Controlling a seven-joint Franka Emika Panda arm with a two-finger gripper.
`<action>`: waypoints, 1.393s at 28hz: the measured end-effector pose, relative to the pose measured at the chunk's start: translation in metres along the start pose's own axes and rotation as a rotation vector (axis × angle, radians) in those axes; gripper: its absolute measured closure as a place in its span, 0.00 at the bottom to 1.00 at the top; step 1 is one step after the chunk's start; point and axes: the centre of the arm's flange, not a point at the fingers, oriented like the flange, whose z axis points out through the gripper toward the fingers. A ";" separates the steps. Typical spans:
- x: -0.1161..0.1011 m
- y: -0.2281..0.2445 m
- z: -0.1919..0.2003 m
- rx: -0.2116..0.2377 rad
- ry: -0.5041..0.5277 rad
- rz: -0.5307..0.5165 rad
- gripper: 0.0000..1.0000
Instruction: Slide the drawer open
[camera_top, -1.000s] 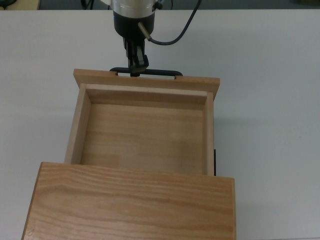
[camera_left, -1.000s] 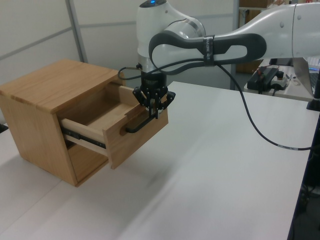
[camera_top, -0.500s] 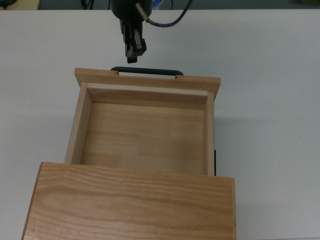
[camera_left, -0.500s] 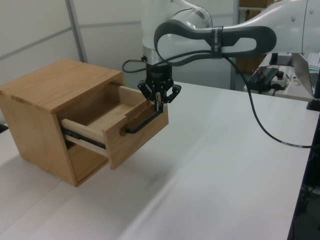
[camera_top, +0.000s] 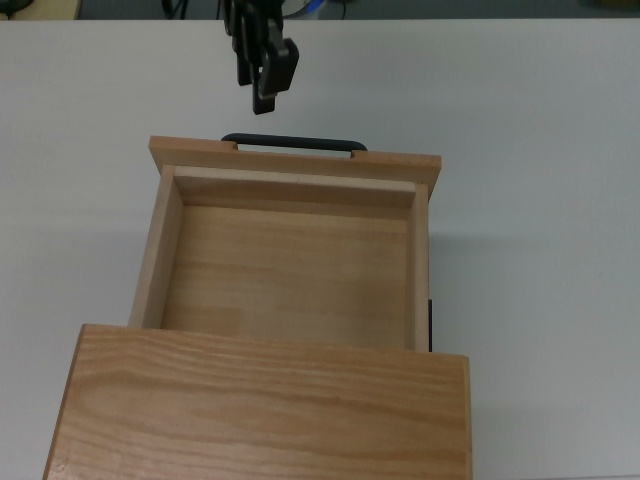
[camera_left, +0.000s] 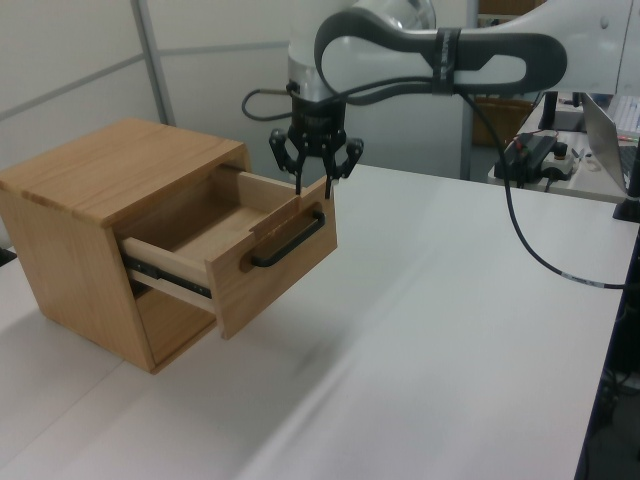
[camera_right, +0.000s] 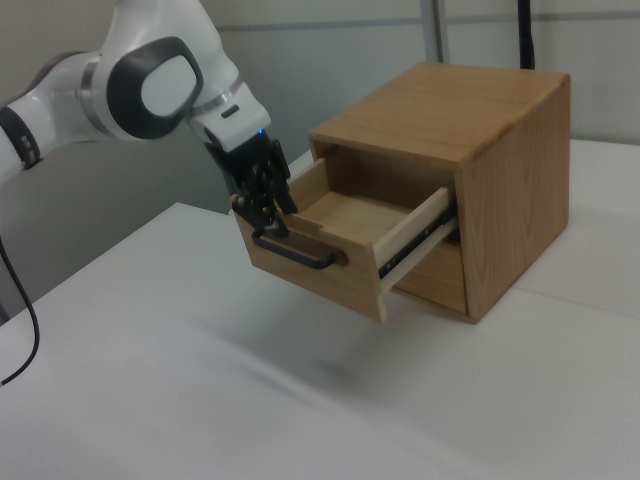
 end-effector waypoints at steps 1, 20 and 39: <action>0.001 0.000 -0.003 0.006 0.003 -0.025 0.48; -0.004 0.023 -0.051 -0.018 0.009 -0.715 0.00; 0.002 0.033 -0.032 -0.079 -0.083 -1.232 0.00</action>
